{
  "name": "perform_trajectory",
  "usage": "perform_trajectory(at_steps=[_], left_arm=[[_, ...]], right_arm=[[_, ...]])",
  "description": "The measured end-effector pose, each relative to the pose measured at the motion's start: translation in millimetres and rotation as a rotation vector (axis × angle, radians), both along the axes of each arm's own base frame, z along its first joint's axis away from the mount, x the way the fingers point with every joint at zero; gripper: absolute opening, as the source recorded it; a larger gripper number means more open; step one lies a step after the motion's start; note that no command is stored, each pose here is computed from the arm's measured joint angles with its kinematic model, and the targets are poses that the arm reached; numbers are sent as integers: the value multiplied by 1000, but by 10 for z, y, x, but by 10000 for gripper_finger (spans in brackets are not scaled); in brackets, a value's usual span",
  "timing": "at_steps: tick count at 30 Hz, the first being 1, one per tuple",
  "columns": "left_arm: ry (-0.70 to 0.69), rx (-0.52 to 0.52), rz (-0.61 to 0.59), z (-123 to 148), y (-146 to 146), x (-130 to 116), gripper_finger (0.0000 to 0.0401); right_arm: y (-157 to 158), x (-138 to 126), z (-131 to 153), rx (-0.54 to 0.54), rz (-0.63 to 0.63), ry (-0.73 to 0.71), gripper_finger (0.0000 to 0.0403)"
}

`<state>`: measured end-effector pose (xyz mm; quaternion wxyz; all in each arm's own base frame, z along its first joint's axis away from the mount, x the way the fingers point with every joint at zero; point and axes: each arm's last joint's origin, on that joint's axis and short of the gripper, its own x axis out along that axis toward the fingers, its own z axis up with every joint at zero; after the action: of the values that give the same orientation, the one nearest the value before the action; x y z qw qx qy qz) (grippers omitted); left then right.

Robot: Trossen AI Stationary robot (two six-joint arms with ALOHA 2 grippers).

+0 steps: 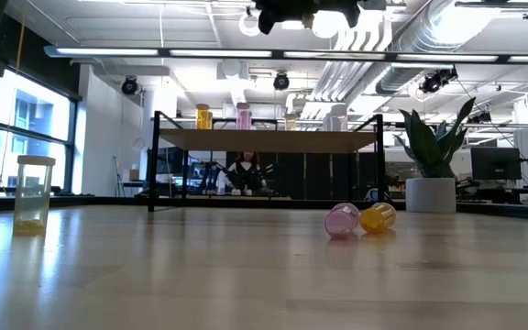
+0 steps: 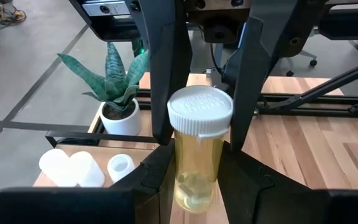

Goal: Pick and place medicine bottles onto shelf by color
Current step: Put the right yellow pill bottle on the shelf aligned with the other yellow pill bottle

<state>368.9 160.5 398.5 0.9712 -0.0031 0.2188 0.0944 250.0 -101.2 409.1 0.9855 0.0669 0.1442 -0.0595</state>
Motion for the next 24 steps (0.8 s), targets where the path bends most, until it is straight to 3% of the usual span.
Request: perform_trajectory(at_steps=[9, 19, 24], left_arm=[[2, 6, 13, 1, 2, -2, 103], [41, 18, 66, -23, 12, -22, 182], [76, 34, 132, 54, 17, -163, 211]], right_arm=[[0, 0, 0, 0, 0, 0, 98], [-7, -3, 0, -8, -28, 4, 97], [-22, -5, 3, -23, -68, 4, 97]])
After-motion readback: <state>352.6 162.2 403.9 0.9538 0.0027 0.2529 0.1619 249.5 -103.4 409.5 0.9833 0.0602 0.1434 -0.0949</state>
